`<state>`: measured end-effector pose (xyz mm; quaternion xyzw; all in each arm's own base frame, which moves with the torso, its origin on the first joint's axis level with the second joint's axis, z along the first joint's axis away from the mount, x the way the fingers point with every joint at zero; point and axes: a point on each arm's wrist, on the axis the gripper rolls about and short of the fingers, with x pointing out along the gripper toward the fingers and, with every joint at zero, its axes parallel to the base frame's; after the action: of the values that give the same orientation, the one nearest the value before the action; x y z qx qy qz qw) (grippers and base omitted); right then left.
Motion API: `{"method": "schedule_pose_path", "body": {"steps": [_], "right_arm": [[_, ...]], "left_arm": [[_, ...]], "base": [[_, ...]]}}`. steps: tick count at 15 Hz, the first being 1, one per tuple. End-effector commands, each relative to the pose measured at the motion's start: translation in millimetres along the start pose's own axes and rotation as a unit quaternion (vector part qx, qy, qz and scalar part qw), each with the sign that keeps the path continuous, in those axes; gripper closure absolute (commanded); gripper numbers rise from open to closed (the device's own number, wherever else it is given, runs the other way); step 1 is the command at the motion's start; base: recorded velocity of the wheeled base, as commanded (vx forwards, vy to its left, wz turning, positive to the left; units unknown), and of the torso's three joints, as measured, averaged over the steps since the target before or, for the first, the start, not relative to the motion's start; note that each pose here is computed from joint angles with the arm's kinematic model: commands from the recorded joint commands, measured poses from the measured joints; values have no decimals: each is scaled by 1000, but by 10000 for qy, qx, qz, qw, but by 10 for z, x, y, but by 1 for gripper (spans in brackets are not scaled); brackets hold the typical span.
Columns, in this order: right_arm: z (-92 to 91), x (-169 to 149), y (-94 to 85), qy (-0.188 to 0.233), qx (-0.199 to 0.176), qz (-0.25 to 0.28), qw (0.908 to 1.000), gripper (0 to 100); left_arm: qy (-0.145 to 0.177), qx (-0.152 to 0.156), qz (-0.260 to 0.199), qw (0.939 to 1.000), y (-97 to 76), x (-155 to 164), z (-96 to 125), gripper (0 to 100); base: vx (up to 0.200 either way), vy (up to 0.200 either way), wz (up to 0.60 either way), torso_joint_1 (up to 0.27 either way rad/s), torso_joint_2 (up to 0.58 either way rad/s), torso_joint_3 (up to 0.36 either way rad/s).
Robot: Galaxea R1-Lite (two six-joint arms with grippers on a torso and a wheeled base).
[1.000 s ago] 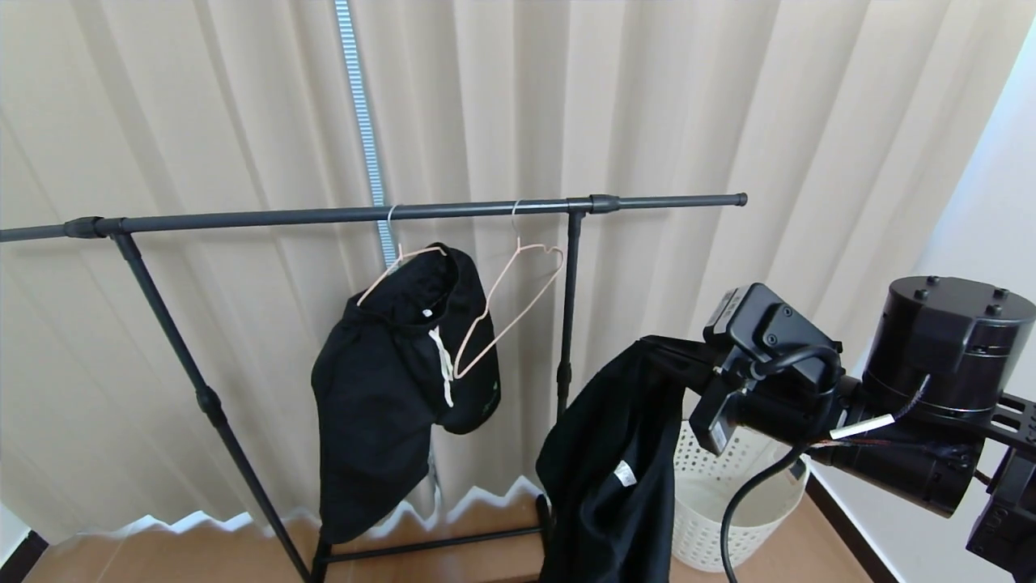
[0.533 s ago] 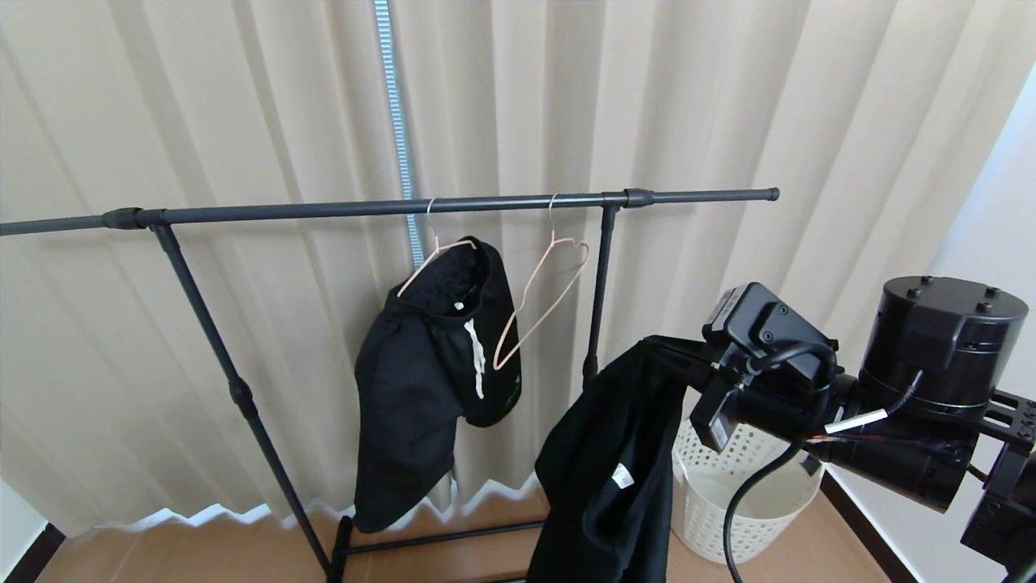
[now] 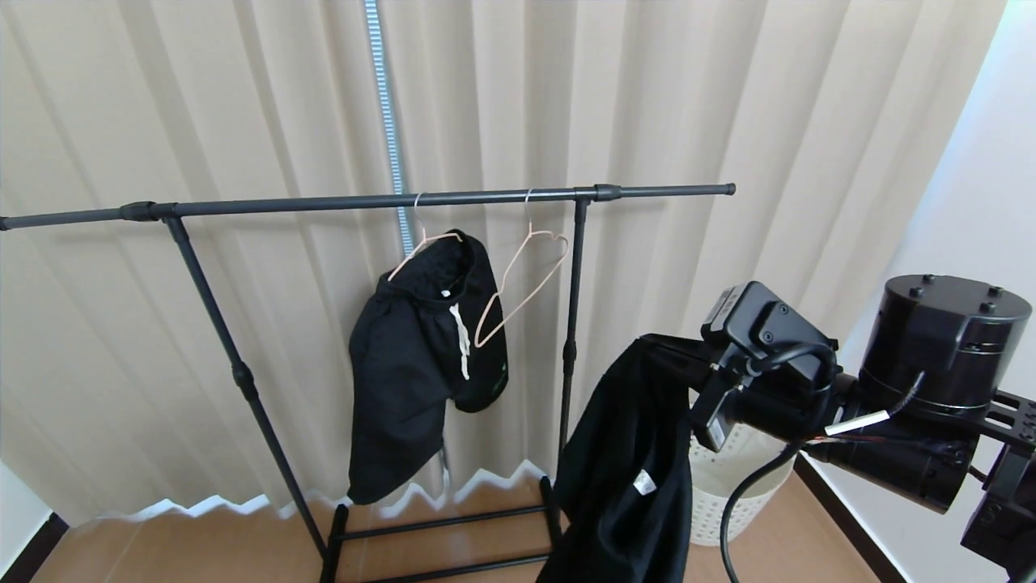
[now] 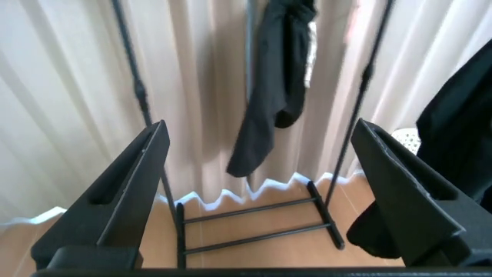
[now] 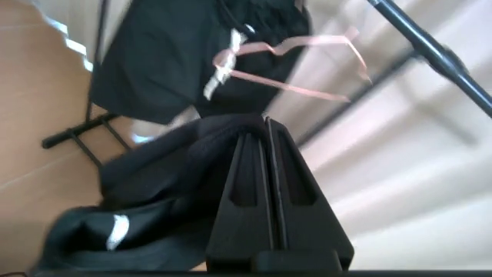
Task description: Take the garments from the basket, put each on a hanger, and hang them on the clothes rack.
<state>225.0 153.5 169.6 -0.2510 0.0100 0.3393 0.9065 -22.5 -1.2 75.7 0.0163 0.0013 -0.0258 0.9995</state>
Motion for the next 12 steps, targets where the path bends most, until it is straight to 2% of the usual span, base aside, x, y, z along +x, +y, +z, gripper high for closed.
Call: {"method": "schedule_pose_path", "body": {"steps": [1, 3, 4, 5, 6, 7, 8, 9, 10, 11, 12], "right_arm": [[-14, 15, 5, 24, 7, 21, 10000, 100], [2, -11, -1, -10, -3, 3, 10000, 100], [8, -9, -5, -6, -4, -21, 10000, 100], [3, 11, -9, 111, -3, -159, 9998, 100], [20, 46, -17, 237, 6, -397, 9989, 100], [38, 120, 13, 474, 65, -681, 9965, 100], [124, 190, 61, 574, 305, -878, 9940, 100], [256, 281, 121, 659, 850, -992, 9892, 100], [328, 322, 133, 705, 1062, -1032, 9865, 100], [482, 419, 143, 888, 1623, -1107, 9765, 100], [585, 514, 131, 921, 1958, -1113, 9699, 100]], "left_arm": [[6, 5, 4, 10000, 0, 1, 1, 0], [58, 94, -37, 9999, -2, 1, -1, 0], [215, 261, 37, 9994, -1, 3, 8, 0], [621, 348, 21, 9975, -1, 27, 74, 0], [861, 290, -39, 9959, 3, 59, 172, 0], [1174, 83, -161, 9929, 9, 149, 309, 0], [1575, -308, -309, 9865, 15, 289, 454, 0], [2092, -915, -510, 9722, 20, 516, 622, 0], [2297, -1153, -590, 9646, 19, 630, 697, 0], [2836, -1700, -839, 9400, -36, 967, 870, 0], [3115, -1931, -1094, 9240, -134, 1171, 974, 0]], "base": [[0, 0, 0, 0, 0, 0], [0, 0, 0, 0, 0, 0], [0, 0, 0, 0, 0, 0], [0, 0, 0, 0, 0, 0], [0, 0, 0, 0, 0, 0], [0, 0, 0, 0, 0, 0], [0, 0, 0, 0, 0, 0], [0, 0, 0, 0, 0, 0], [0, 0, 0, 0, 0, 0], [0, 0, 0, 0, 0, 0], [0, 0, 0, 0, 0, 0]]}}
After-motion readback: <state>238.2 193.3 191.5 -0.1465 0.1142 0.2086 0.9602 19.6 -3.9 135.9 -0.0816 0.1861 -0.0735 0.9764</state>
